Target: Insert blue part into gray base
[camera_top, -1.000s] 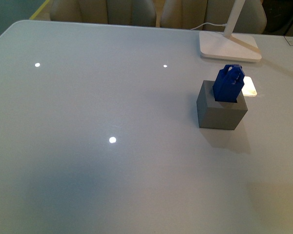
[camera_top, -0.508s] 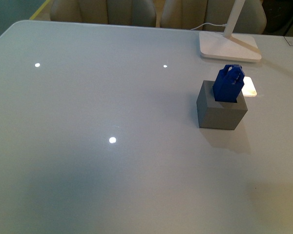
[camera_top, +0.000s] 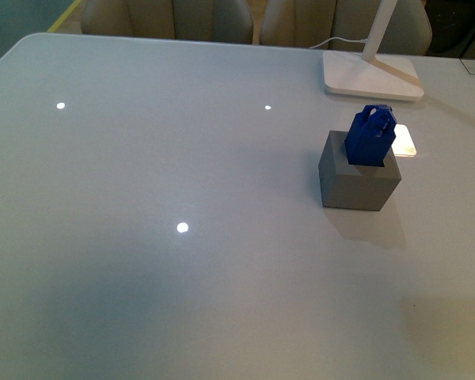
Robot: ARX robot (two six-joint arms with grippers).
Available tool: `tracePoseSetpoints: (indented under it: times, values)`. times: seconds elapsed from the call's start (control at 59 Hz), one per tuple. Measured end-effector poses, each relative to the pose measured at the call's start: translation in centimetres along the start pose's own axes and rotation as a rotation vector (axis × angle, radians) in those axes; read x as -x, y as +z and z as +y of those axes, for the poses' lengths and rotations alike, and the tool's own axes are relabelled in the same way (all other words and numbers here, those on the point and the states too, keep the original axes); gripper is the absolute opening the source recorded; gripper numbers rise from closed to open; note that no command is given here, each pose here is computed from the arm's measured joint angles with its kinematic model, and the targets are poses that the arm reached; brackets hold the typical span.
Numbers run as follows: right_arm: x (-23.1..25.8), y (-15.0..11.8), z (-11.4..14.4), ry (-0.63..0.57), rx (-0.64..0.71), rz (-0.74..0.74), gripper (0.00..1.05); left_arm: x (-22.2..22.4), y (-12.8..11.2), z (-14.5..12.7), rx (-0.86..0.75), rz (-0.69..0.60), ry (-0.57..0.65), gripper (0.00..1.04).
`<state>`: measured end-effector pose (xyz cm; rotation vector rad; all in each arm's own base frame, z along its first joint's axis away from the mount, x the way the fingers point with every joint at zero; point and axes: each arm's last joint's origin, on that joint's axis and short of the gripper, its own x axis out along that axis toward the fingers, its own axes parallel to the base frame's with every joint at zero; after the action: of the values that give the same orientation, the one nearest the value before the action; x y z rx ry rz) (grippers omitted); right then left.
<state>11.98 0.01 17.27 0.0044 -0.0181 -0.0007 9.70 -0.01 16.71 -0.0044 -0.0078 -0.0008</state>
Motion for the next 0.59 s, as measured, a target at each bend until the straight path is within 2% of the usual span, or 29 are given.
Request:
tracePoseSetpoints:
  times: [0.593]
  values:
    - [1.7, -0.4, 0.0, 0.001, 0.0, 0.028, 0.02, 0.0, 0.0, 0.0, 0.0, 0.0, 0.0, 0.97]
